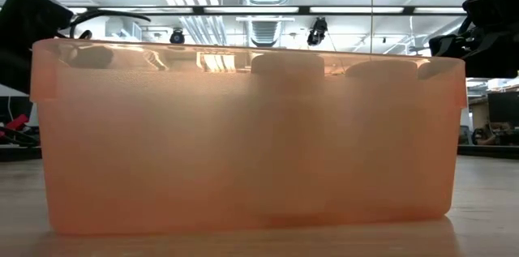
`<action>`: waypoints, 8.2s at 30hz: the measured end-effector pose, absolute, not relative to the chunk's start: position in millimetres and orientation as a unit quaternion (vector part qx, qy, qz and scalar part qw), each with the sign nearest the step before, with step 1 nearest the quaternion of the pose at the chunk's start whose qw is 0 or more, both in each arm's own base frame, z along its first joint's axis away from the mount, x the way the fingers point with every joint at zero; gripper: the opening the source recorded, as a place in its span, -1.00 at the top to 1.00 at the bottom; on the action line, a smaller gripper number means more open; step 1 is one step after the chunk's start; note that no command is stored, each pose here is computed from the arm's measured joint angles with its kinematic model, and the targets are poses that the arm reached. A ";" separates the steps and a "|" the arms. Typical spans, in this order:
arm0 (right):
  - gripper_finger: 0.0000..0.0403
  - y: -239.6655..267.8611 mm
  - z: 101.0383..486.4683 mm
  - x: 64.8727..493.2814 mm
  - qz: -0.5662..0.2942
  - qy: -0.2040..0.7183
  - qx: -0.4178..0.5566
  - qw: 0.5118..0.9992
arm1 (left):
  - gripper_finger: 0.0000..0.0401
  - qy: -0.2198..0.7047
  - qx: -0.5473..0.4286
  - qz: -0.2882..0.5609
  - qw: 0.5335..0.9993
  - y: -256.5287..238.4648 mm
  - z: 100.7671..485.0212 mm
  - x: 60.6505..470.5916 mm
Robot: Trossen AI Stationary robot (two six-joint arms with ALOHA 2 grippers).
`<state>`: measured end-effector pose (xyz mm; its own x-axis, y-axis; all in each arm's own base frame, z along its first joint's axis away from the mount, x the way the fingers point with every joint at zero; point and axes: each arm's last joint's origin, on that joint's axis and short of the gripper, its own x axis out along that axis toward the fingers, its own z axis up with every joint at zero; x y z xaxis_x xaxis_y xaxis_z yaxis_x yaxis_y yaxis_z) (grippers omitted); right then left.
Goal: Pick and place pill bottles into a basket
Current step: Put the pill bottle into the bin
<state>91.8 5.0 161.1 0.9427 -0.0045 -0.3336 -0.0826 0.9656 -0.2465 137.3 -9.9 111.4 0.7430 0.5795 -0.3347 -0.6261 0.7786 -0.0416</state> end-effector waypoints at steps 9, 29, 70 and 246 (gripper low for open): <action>-0.02 5.0 161.1 91.8 0.020 0.168 -0.130 0.977 | -0.31 0.141 -0.086 0.337 0.927 -6.8 109.4 143.2; -0.02 5.0 161.1 91.8 0.020 0.168 -0.130 0.977 | -0.31 0.125 -0.102 0.382 0.910 2.3 94.0 157.3; -0.02 5.1 161.0 91.8 0.020 0.168 -0.130 0.977 | 0.30 0.114 -0.095 0.369 0.917 -0.3 94.1 175.9; -0.02 5.1 161.1 91.8 0.020 0.168 -0.130 0.977 | 0.19 0.142 -0.025 -0.074 0.987 -212.2 147.1 284.0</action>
